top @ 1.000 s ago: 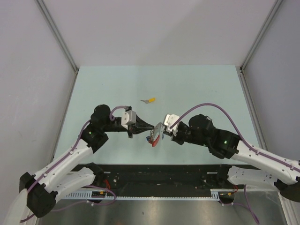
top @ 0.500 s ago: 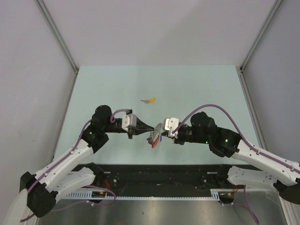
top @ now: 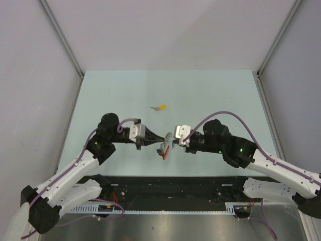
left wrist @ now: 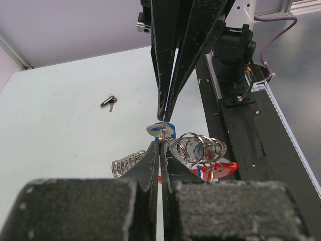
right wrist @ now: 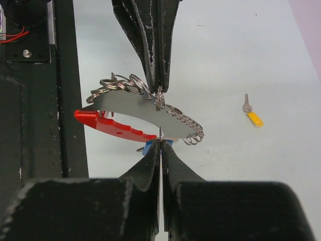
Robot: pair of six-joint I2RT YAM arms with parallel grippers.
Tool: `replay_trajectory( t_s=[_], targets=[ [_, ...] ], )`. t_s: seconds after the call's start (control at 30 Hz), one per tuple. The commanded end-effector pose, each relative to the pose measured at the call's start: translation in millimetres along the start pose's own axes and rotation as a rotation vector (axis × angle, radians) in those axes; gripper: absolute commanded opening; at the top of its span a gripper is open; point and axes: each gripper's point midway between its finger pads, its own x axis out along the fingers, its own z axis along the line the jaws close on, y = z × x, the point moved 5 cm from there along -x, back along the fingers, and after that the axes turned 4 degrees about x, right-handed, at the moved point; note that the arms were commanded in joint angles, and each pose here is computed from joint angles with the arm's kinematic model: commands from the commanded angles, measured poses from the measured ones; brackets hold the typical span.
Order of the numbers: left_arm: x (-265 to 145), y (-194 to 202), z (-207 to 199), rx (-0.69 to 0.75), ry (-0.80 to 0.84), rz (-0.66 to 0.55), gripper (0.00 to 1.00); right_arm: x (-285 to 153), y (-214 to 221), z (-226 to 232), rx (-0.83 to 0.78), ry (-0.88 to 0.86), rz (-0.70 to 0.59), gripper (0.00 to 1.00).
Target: Put the keys on the keyring
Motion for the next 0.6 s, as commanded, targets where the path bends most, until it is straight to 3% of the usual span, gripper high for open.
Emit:
replay_trajectory(
  t_s=[0.0, 0.57],
  targets=[
    [-2.0, -18.6, -1.5, 0.081, 0.022, -0.060, 0.00, -0.3, -26.9, -12.2, -0.011, 0.050, -0.086, 0.00],
    [-1.2, -18.1, -0.7, 0.066, 0.017, -0.064, 0.00, 1.5, -27.7, -4.1, -0.015, 0.000, -0.098, 0.00]
  ],
)
